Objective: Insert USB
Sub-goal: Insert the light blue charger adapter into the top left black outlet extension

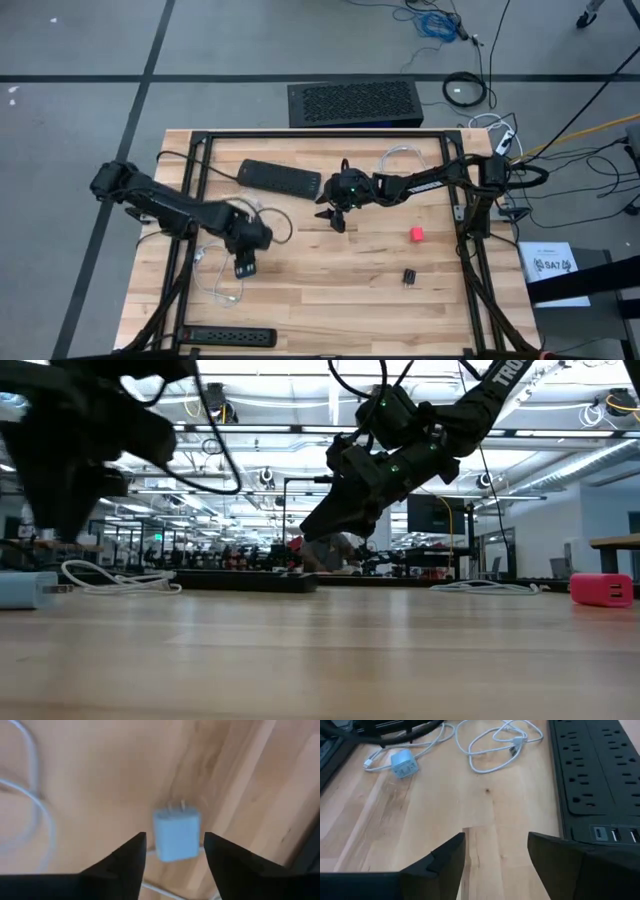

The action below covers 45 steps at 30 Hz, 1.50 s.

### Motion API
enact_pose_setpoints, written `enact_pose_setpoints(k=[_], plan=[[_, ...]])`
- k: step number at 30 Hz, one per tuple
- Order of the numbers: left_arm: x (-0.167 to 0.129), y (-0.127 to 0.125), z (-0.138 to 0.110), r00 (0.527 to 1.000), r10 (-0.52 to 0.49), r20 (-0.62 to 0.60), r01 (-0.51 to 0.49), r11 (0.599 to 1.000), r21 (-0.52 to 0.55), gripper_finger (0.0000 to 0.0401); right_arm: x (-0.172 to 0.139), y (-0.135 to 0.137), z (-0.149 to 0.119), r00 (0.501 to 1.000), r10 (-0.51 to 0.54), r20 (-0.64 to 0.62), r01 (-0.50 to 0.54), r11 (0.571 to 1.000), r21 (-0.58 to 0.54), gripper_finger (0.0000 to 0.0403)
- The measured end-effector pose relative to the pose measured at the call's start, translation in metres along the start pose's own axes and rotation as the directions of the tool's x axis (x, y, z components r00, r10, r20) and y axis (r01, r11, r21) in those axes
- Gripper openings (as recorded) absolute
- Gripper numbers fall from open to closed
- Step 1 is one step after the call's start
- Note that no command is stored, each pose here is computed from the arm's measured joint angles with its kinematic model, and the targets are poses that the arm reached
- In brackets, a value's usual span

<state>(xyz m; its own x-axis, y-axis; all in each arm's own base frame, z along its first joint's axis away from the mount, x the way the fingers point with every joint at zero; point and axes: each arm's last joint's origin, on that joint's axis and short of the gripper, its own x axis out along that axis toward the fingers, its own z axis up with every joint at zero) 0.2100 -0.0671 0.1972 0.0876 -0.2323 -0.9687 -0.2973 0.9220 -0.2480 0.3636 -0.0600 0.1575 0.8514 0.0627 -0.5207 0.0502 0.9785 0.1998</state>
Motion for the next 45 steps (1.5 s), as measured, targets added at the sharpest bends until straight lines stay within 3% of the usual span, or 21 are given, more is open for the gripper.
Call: enact_pose_setpoints(k=[8,17,24,27,30,32,35,39,45], plan=[[0.032,-0.019,-0.008,0.988,0.144,-0.058,-0.144,0.989,-0.007,0.0218,0.0,0.002,0.0,1.0,0.0,-0.001,0.0,1.0,-0.028,0.0206],[0.064,-0.026,0.008,0.988,0.142,-0.062,-0.139,0.989,0.051,0.0214,0.0,0.002,-0.002,1.0,-0.001,-0.017,0.0,0.999,-0.035,0.0206],[0.064,-0.006,0.028,0.988,0.154,-0.014,-0.152,0.984,0.089,0.0143,-0.02,0.007,0.008,0.998,-0.006,-0.058,0.005,1.0,-0.03,0.0206],[0.06,0.002,0.047,0.984,0.141,0.111,-0.154,0.982,0.111,0.0123,-0.04,0.012,0.017,0.997,-0.015,-0.069,0.013,0.999,-0.036,0.0206],[0.051,0.005,0.077,0.929,0.141,0.342,-0.191,0.974,0.117,0.0123,-0.062,0.016,0.026,0.995,-0.065,-0.072,0.061,0.996,-0.059,0.0206],[0.047,0.012,0.086,0.903,0.144,0.404,-0.21,0.97,0.124,0.0123,-0.076,0.019,0.03,0.991,-0.111,-0.08,0.105,0.992,-0.071,0.0206],[0.035,0.019,0.109,0.829,0.067,0.556,-0.167,0.977,0.131,0.0123,-0.092,0.021,0.032,0.978,-0.178,-0.106,0.17,0.982,-0.079,0.0206],[0.02,0.037,0.129,0.737,0.014,0.676,-0.126,0.985,0.116,0.0123,-0.103,0.026,0.029,0.961,-0.235,-0.147,0.225,0.971,-0.079,0.0206],[-0.004,0.056,0.151,0.562,-0.17,0.81,0.032,0.982,0.184,0.0123,-0.102,0.043,0.025,0.944,-0.291,-0.155,0.274,0.954,-0.12,0.0206]])
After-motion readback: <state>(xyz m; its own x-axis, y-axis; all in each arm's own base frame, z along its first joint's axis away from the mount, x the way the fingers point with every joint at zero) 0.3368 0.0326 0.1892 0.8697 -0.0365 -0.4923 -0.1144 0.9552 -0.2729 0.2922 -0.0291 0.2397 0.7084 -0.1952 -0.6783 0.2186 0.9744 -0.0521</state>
